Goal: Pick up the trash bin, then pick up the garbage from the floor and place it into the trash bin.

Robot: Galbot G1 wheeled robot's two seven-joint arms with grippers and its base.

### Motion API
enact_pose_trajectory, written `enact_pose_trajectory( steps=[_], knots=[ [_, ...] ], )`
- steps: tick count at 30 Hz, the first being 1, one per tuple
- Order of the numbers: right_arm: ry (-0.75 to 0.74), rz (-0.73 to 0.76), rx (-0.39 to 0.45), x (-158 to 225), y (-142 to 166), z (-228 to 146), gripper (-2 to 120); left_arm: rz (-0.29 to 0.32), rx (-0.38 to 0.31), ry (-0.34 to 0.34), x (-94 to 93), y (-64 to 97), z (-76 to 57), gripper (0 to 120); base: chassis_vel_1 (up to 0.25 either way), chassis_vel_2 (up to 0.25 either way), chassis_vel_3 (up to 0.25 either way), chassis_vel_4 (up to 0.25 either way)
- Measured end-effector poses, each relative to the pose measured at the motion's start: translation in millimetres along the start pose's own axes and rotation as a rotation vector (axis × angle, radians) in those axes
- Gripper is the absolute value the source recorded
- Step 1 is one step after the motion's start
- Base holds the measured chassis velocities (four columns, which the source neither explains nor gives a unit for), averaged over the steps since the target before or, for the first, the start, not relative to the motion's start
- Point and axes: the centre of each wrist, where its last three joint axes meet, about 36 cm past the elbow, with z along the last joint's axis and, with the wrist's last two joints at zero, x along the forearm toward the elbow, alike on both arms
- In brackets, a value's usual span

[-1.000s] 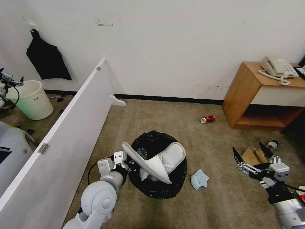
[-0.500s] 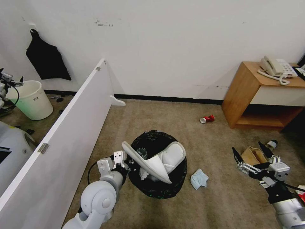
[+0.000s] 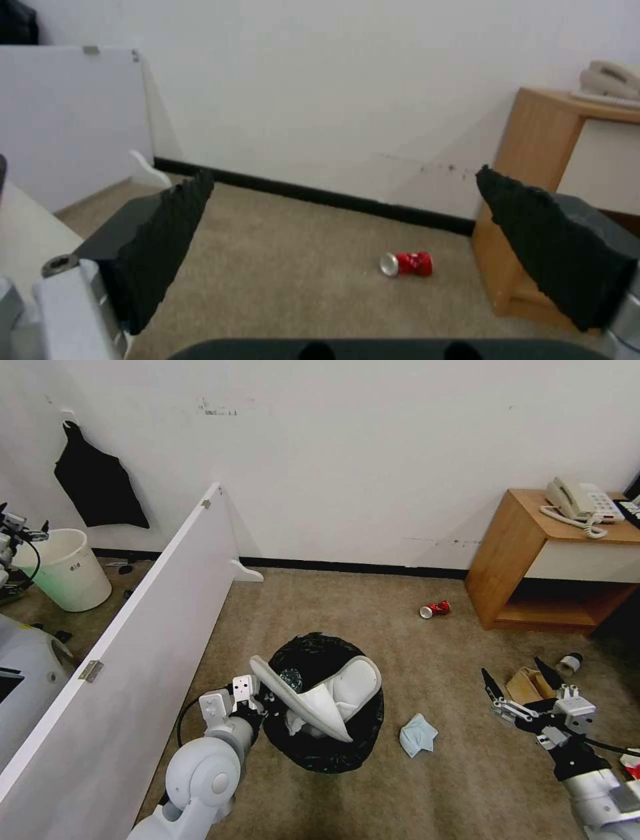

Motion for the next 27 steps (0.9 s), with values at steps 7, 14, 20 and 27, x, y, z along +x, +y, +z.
enact_pose_trajectory(
  steps=[7, 14, 20, 27],
  knots=[
    [0.059, -0.020, -0.010, -14, -1, 10, 100, -0.021, 0.009, -0.005, 0.7, 2.5, 3.6, 0, 0.000, 0.000, 0.000, 0.000],
    [0.132, -0.030, -0.056, -31, 10, 37, 100, -0.035, 0.020, -0.009, 1.4, 5.3, 5.6, 0, 0.000, 0.000, 0.000, 0.000],
    [0.221, -0.056, -0.072, -44, 16, 62, 100, -0.045, 0.033, -0.007, 2.5, 7.2, 9.7, 0, 0.000, 0.000, 0.000, 0.000],
    [0.346, -0.056, -0.076, -52, 24, 82, 100, -0.057, 0.044, 0.001, 3.7, 7.3, 18.9, 0, 0.000, 0.000, 0.000, 0.000]
  ],
)
